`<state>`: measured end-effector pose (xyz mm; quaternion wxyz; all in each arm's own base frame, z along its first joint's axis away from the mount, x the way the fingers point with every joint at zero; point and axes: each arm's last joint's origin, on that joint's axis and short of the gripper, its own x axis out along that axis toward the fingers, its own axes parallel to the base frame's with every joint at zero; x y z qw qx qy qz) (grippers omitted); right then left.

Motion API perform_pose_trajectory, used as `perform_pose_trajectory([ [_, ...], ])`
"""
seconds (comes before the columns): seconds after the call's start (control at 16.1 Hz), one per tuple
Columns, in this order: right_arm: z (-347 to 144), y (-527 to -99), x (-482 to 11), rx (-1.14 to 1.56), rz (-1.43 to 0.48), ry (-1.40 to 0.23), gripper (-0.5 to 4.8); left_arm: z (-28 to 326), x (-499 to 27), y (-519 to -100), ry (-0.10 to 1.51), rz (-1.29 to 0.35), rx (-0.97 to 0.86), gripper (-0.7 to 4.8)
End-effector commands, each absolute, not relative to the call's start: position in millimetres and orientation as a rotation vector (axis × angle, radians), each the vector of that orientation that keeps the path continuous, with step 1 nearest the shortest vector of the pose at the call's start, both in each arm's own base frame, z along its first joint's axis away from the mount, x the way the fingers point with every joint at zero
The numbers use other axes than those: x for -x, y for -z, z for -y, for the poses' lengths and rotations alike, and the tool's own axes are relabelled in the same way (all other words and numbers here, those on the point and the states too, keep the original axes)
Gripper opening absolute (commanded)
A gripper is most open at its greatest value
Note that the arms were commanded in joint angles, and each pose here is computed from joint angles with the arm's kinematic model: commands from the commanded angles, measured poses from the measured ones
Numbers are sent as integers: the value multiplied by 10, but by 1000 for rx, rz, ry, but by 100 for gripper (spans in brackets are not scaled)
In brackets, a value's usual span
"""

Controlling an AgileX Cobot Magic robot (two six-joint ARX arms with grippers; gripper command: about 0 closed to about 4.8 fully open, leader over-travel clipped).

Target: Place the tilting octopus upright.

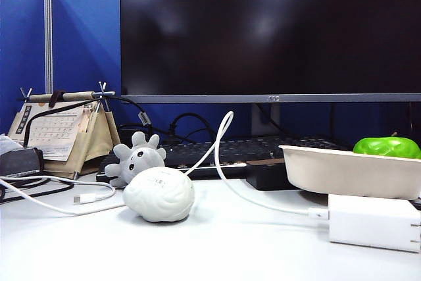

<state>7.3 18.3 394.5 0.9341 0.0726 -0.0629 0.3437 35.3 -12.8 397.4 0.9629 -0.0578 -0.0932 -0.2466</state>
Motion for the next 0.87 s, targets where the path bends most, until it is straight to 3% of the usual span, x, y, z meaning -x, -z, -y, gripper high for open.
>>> perform_pose_trajectory([
  [0.06,-183,-4198,-333,-130,99,-697,-5,106,-724,-3993,491,126,123,17],
  [0.56,-202,-3899,-1356,-303,-369,-723,-5,133,-1580,-3673,649,-212,232,17],
  [0.87,-443,-3659,-1778,-349,-567,-876,-5,544,-2013,-3358,828,-405,217,17],
])
